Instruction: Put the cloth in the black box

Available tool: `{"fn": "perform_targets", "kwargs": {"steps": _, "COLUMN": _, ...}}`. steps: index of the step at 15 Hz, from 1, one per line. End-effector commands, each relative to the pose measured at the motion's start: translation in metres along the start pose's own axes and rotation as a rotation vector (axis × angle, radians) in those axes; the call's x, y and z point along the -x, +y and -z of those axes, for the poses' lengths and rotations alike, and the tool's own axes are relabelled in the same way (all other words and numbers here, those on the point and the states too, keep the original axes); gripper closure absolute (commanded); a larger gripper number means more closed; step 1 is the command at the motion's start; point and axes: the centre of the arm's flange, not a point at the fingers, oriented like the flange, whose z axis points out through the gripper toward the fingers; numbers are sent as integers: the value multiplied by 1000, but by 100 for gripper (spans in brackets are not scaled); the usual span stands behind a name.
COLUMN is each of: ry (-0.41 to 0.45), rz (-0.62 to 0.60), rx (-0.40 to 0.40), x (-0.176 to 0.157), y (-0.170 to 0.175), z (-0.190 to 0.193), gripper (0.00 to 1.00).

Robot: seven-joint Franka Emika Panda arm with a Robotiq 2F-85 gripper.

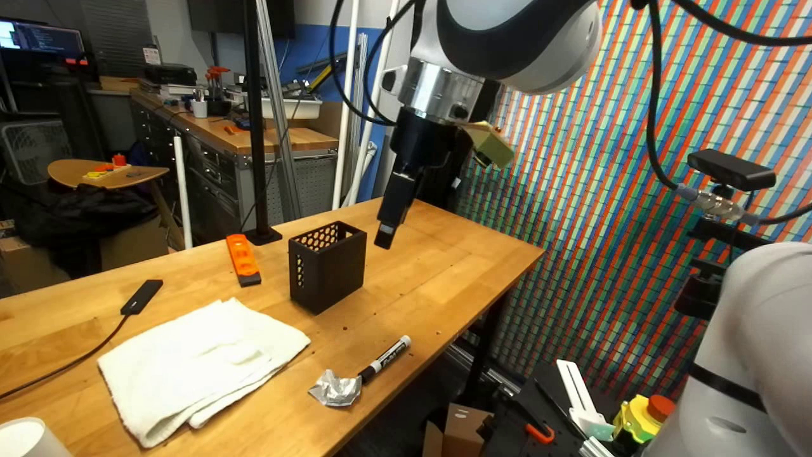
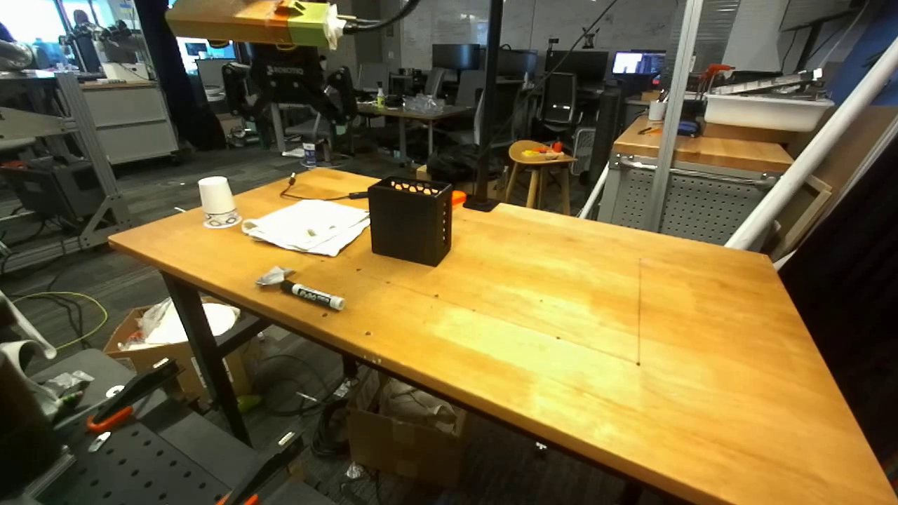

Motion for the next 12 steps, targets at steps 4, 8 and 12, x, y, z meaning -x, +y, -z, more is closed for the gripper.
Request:
{"fn": "perform_targets", "kwargs": {"steps": 4, "ry": 86, "rz": 224, "rx": 55, "x": -101, "y": -49, "z": -9, "gripper": 0}}
{"fn": "perform_targets", "kwargs": {"steps": 8, "ry": 113, "rz": 331, "rx": 66, "x": -157, "y": -64, "z": -25, "gripper": 0}}
{"fn": "perform_targets", "kwargs": {"steps": 12, "ry": 96, "rz": 395, "rx": 56, "x": -197, "y": -68, "z": -66, "gripper": 0}}
